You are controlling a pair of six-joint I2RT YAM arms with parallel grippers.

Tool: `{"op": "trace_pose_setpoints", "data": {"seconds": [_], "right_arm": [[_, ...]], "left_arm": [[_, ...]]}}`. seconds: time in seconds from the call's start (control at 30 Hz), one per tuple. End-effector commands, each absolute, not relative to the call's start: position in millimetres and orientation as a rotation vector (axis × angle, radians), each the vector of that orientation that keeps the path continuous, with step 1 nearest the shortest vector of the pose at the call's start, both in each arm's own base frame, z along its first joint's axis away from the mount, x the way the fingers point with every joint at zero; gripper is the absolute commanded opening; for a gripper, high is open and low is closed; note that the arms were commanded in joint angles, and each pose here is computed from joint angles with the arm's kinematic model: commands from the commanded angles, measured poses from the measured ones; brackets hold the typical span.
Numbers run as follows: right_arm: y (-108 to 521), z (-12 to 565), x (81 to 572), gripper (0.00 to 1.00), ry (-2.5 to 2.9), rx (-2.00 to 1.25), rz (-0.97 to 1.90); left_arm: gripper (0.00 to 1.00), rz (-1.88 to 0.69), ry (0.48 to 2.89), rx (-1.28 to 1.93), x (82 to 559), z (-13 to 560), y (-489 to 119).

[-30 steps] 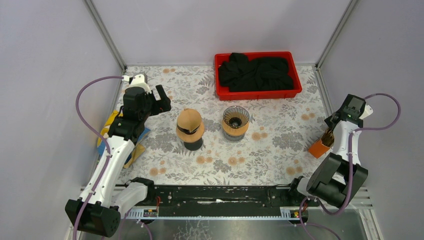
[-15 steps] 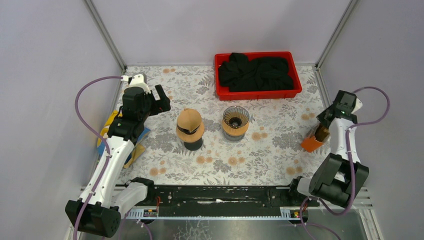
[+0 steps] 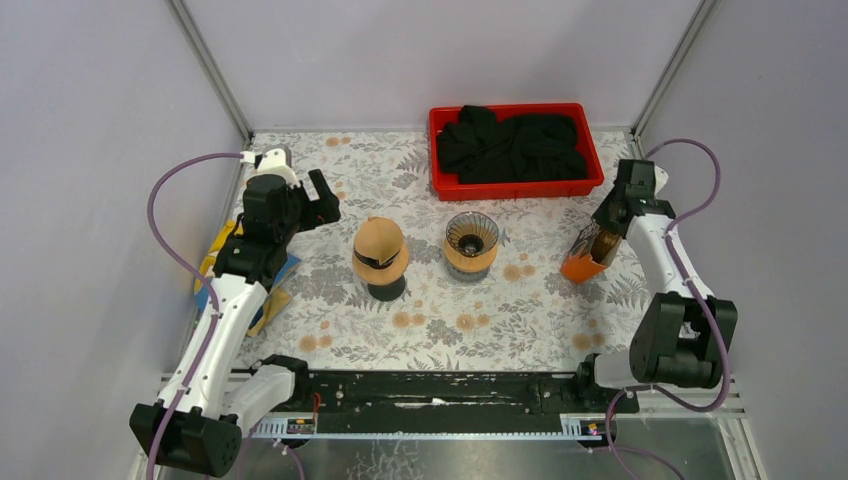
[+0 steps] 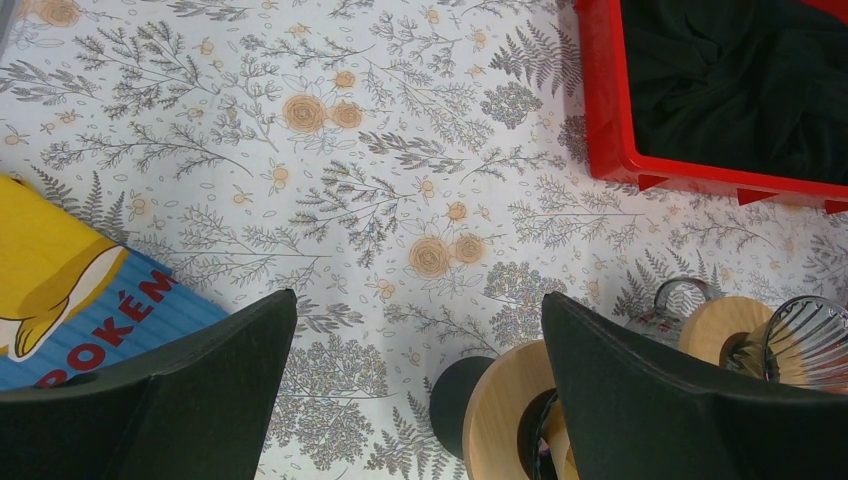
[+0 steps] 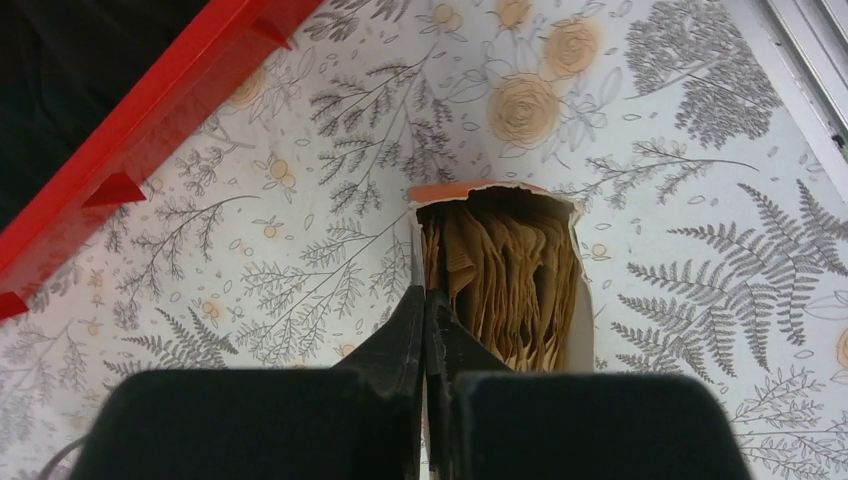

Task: Place the coffee filter in the dripper
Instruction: Move the coffee filter holder to the center of the board.

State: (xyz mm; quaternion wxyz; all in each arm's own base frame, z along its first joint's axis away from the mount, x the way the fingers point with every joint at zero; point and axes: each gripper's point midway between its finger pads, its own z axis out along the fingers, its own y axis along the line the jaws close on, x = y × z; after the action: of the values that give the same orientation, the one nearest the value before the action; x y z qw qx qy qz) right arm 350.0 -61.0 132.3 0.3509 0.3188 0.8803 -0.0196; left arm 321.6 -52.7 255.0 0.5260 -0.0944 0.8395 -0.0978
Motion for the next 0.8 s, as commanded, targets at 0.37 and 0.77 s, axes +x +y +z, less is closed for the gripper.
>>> {"op": "trace_pose_setpoints", "data": {"seconds": [0.37, 0.77], "right_arm": [[-47.3, 157.3, 385.0, 0.00, 2.333, 0.434, -0.334], [-30.4, 148.3, 398.3, 0.01, 2.382, 0.331, -0.363]], "left_arm": [[1.00, -0.226, 1.947, -0.217, 327.1, 268.9, -48.0], [1.00, -0.221, 1.952, -0.221, 328.1, 267.2, -46.7]]}}
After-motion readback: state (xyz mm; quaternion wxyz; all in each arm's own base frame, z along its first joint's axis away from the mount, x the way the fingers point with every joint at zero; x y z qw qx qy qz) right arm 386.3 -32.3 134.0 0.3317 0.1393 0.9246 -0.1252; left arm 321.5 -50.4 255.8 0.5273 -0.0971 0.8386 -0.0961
